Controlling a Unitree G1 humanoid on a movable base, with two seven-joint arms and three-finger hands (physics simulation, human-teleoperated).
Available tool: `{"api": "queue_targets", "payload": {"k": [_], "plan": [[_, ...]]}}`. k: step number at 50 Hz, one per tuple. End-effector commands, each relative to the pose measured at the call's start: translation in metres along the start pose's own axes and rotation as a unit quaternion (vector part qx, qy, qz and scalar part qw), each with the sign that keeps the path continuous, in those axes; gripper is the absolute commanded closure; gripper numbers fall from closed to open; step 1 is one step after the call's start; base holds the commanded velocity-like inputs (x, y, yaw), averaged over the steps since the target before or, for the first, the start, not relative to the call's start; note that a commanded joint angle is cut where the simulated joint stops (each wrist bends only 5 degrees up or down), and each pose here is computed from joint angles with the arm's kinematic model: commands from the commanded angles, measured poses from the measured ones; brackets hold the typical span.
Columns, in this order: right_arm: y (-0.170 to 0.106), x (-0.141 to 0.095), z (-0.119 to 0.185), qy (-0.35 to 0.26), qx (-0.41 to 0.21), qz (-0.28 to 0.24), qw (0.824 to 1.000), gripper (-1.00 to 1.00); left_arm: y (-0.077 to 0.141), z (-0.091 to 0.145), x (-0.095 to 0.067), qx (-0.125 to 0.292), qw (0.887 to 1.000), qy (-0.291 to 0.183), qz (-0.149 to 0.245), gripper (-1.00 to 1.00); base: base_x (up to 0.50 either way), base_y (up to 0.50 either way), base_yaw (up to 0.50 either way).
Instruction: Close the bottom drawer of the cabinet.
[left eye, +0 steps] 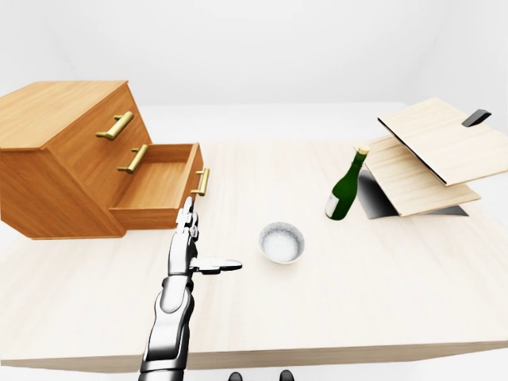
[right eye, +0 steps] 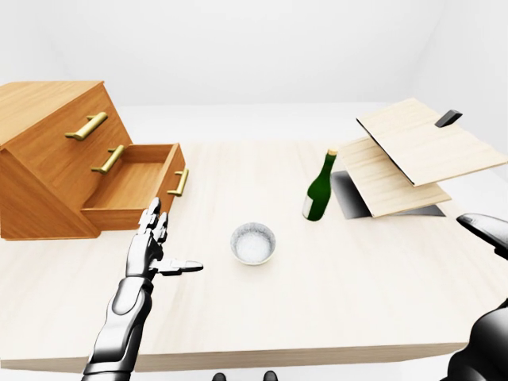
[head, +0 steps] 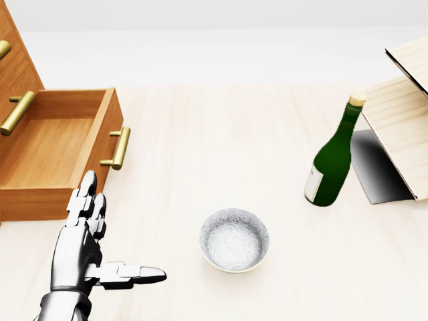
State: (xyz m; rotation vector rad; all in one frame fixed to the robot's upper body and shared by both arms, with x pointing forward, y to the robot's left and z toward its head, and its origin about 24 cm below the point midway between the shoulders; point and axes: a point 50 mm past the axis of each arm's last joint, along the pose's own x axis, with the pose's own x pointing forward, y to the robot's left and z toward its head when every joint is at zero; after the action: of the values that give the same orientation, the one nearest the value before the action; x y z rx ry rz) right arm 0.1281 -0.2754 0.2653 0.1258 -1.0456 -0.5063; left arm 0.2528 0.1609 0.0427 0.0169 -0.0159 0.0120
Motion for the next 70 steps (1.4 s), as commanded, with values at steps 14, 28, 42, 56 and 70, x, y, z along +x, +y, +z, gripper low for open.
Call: {"api": "queue_targets", "payload": {"k": [14, 28, 42, 56, 70], "plan": [[0.0, 0.0, 0.002, -0.002, 0.006, -0.002, 1.0, -1.0, 0.001, -0.002, 0.001, -0.001, 1.0, 0.001, 0.0, -1.0, 0.34, 0.0, 0.0], [-0.004, 0.0, 0.006, -0.004, 0.012, -0.011, 1.0, -1.0, -0.001, -0.004, 0.01, 0.0, 1.0, 0.005, -0.001, -1.0, 0.29, 0.0, 0.0], [-0.001, -0.001, 0.002, 0.004, 0.01, -0.001, 1.0, -1.0, -0.006, -0.009, 0.077, 0.005, 0.999, 0.049, 0.003, -1.0, 0.0, 0.0, 0.0], [0.001, -0.002, 0.001, 0.004, 0.009, 0.004, 1.0, -1.0, -0.005, -0.009, 0.093, 0.017, 0.997, 0.073, 0.004, -1.0, 0.0, 0.0, 0.0], [0.002, -0.001, 0.002, 0.0, 0.009, 0.004, 1.0, -1.0, -0.002, -0.015, 0.104, 0.019, 0.993, 0.113, 0.01, -1.0, 0.0, 0.0, 0.0]]}}
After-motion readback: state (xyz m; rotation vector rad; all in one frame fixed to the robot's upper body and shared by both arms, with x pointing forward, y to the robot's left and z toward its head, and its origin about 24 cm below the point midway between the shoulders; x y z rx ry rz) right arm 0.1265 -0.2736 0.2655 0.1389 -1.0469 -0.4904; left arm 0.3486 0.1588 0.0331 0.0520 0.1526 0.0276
